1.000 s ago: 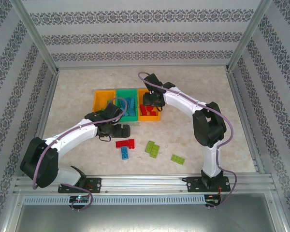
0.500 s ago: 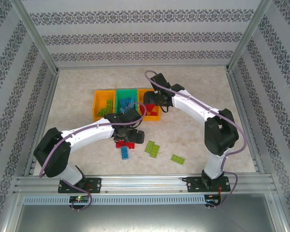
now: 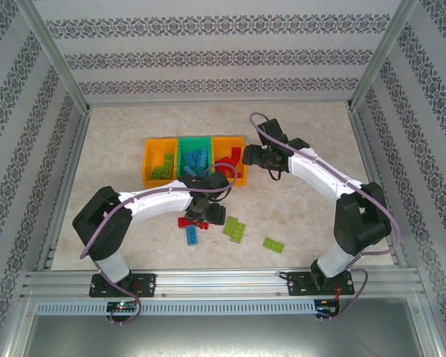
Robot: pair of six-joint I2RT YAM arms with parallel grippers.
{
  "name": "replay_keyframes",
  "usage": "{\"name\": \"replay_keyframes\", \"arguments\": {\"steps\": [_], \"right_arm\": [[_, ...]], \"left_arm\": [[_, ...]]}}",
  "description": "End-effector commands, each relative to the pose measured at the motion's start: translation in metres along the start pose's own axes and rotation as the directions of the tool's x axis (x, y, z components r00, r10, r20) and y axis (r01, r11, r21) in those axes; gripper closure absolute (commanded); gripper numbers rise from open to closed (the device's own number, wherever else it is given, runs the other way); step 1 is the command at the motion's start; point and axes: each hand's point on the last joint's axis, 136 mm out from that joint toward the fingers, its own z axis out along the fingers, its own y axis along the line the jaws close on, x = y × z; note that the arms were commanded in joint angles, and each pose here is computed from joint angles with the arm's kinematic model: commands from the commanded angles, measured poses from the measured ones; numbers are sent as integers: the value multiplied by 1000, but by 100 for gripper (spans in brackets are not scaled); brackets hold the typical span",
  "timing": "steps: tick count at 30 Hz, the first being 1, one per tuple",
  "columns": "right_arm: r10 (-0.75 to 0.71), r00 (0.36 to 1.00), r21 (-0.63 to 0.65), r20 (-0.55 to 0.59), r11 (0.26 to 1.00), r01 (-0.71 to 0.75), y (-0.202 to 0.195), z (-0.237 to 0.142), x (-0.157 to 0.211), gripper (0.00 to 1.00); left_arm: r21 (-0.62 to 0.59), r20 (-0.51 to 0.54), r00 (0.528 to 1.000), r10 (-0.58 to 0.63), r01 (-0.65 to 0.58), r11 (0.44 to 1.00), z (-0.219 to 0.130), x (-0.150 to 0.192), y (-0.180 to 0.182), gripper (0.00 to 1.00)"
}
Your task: Sort the legos into containers by color
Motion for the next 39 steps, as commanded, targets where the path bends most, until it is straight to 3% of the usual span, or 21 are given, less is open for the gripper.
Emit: {"name": "replay_keyframes", "arguments": {"steps": [1, 17, 30, 36, 39], "right_arm": [[12, 1000, -7, 15, 1000, -11, -9, -7, 0, 18], [42, 999, 19, 16, 999, -42, -30, -11, 6, 17], [64, 998, 39, 25, 997, -65, -41, -18, 8, 16], [71, 997, 53, 19, 996, -72, -49, -20, 16, 15], [78, 997, 59, 9, 995, -78, -54, -20, 24, 15]], "left_arm": [[-3, -29, 1000, 5, -6, 1000, 0, 5, -9, 32], [-111, -53, 996, 74, -79, 991, 12, 7, 9, 36], [-143, -79, 990, 114, -125, 982, 28, 8, 13, 69], [-148, -25, 991, 129, -132, 980, 12, -6, 9, 78], [-170, 44, 987, 153, -144, 975, -11, -29, 5, 79]]}}
